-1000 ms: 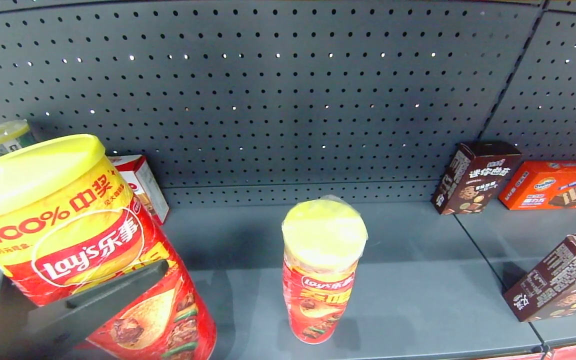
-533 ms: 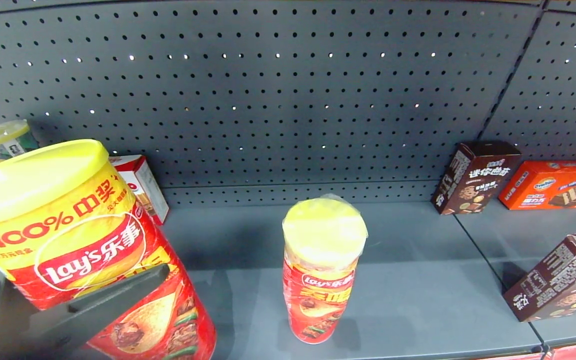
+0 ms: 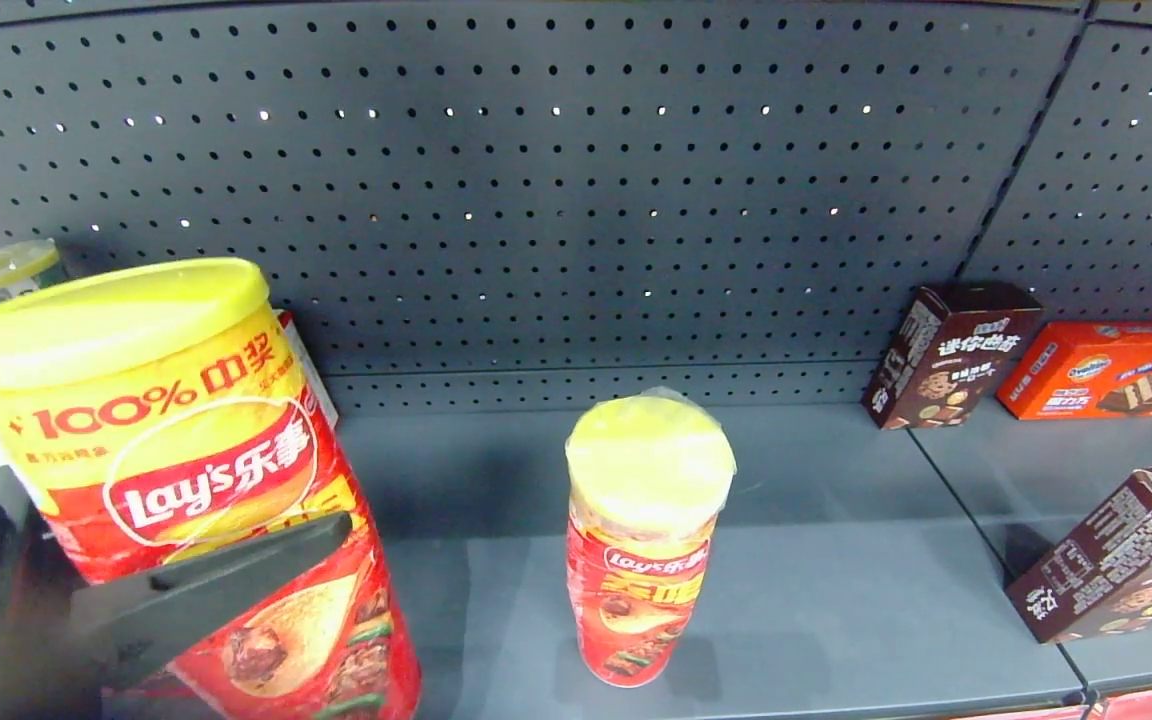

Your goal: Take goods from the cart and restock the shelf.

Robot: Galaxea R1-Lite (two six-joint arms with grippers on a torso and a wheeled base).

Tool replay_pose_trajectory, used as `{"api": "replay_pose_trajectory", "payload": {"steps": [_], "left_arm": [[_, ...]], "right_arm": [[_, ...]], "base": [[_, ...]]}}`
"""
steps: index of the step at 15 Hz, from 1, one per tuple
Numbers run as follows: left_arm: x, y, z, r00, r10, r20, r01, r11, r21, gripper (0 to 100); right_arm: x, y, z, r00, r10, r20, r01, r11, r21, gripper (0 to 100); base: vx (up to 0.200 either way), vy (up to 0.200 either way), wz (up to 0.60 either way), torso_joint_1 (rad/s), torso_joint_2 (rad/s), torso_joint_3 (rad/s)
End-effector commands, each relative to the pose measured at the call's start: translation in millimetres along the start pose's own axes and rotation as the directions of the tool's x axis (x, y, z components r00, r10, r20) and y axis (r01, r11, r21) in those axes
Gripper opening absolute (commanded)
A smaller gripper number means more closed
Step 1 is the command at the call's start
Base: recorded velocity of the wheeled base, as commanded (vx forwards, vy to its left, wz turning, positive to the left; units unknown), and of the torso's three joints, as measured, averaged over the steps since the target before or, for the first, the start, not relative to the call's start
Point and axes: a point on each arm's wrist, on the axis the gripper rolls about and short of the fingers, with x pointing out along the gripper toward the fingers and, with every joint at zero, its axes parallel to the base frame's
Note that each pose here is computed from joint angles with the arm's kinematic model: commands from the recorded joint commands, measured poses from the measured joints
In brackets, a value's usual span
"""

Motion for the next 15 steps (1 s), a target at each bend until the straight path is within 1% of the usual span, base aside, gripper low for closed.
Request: {"api": "replay_pose_trajectory", "payload": {"steps": [1, 3, 4, 6, 7, 8, 9, 10, 11, 12, 13, 14, 15], "left_arm": [[18.6, 4.3, 13.2, 1.0, 0.004, -0.02, -0.003, 1.0, 0.026, 0], [29.4, 6.8, 8.9, 0.998, 0.001, -0.055, 0.003, 0.998, 0.065, 0], [32.1, 7.4, 5.6, 0.997, 0.0, -0.072, 0.005, 0.997, 0.073, 0], [42.0, 11.3, 2.3, 0.995, 0.007, -0.095, -0.001, 0.998, 0.068, 0], [52.0, 13.8, 3.2, 0.995, 0.008, -0.097, -0.001, 0.998, 0.069, 0], [60.3, 15.0, 7.9, 0.996, -0.008, -0.088, 0.015, 0.997, 0.076, 0], [68.8, 17.0, 8.4, 0.995, -0.028, -0.095, 0.036, 0.996, 0.082, 0], [80.3, 21.5, 6.9, 0.994, -0.021, -0.103, 0.033, 0.993, 0.115, 0], [90.6, 29.0, 5.2, 0.996, -0.002, -0.093, 0.015, 0.99, 0.141, 0], [99.0, 34.2, 2.5, 0.997, 0.005, -0.077, 0.008, 0.987, 0.159, 0], [105.6, 39.4, 0.5, 0.998, 0.016, -0.066, -0.005, 0.986, 0.169, 0], [114.8, 49.8, -2.5, 0.998, 0.043, -0.049, -0.034, 0.983, 0.18, 0], [123.0, 60.0, -4.7, 0.998, 0.066, -0.019, -0.061, 0.979, 0.192, 0]], "right_arm": [[0.4, 0.0, 0.1, 1.0, 0.001, -0.005, -0.001, 1.0, 0.0, 100], [0.4, 0.0, 0.1, 1.0, 0.001, -0.005, -0.001, 1.0, 0.0, 100], [0.4, 0.0, 0.1, 1.0, 0.001, -0.005, -0.001, 1.0, 0.0, 100], [0.4, 0.0, 0.1, 1.0, 0.001, -0.005, -0.001, 1.0, 0.0, 100], [0.4, 0.0, 0.1, 1.0, 0.001, -0.005, -0.001, 1.0, 0.0, 100], [0.4, 0.0, 0.1, 1.0, 0.001, -0.005, -0.001, 1.0, 0.0, 100], [0.4, 0.0, 0.1, 1.0, 0.001, -0.005, -0.001, 1.0, 0.0, 100], [0.4, 0.0, 0.1, 1.0, 0.001, -0.005, -0.001, 1.0, 0.0, 100], [0.4, 0.0, 0.1, 1.0, 0.001, -0.005, -0.001, 1.0, 0.0, 100], [0.4, 0.0, 0.1, 1.0, 0.001, -0.005, -0.001, 1.0, 0.0, 100], [0.4, 0.0, 0.1, 1.0, 0.001, -0.005, -0.001, 1.0, 0.0, 100], [0.4, 0.0, 0.1, 1.0, 0.001, -0.005, -0.001, 1.0, 0.0, 100], [0.4, 0.0, 0.1, 1.0, 0.001, -0.005, -0.001, 1.0, 0.0, 100]], "base": [[0.0, 0.0, 0.0, 0.0, 0.0, 0.0], [0.0, 0.0, 0.0, 0.0, 0.0, 0.0], [0.0, 0.0, 0.0, 0.0, 0.0, 0.0], [0.0, 0.0, 0.0, 0.0, 0.0, 0.0], [0.0, 0.0, 0.0, 0.0, 0.0, 0.0], [0.0, 0.0, 0.0, 0.0, 0.0, 0.0], [0.0, 0.0, 0.0, 0.0, 0.0, 0.0], [0.0, 0.0, 0.0, 0.0, 0.0, 0.0], [0.0, 0.0, 0.0, 0.0, 0.0, 0.0], [0.0, 0.0, 0.0, 0.0, 0.0, 0.0], [0.0, 0.0, 0.0, 0.0, 0.0, 0.0], [0.0, 0.0, 0.0, 0.0, 0.0, 0.0], [0.0, 0.0, 0.0, 0.0, 0.0, 0.0]]}}
